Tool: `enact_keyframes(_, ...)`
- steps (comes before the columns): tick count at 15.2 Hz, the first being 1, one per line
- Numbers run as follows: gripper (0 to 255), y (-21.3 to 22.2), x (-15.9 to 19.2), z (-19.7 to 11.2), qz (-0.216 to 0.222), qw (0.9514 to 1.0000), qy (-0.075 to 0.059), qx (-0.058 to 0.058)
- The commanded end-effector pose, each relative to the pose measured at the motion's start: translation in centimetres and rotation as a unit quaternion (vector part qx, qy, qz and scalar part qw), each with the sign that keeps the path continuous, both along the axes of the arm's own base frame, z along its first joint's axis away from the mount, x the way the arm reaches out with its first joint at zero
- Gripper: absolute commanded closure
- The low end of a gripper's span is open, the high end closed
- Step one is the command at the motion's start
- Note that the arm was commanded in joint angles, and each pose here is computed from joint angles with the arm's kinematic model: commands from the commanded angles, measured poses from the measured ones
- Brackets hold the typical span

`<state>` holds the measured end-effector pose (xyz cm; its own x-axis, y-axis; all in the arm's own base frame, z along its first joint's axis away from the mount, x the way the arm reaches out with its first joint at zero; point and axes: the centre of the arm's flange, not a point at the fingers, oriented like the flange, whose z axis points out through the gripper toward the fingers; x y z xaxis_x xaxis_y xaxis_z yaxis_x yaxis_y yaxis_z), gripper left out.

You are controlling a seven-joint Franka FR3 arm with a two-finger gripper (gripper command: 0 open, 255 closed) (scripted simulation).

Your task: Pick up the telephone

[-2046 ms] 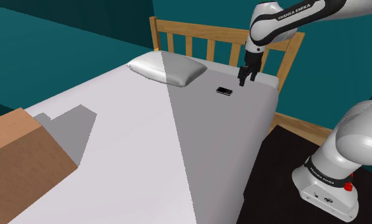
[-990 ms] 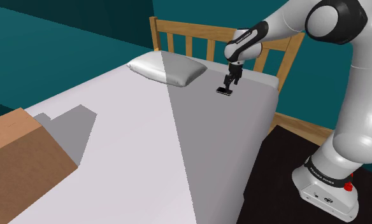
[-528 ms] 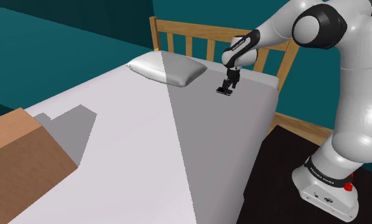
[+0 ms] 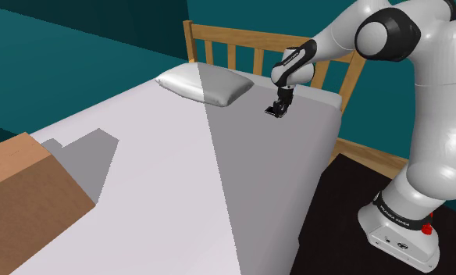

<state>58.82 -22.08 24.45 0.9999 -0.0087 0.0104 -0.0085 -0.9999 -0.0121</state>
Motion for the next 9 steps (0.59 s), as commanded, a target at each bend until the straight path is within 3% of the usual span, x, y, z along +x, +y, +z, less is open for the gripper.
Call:
enact_keyframes(1,255,0.0,0.0,0.0,0.000,1.0000,0.000,0.000)
enact_keyframes(5,255,0.0,0.0,-0.1,0.000,1.0000,0.000,0.000)
enact_keyframes(9,255,0.0,0.0,2.0,0.000,1.0000,0.000,0.000)
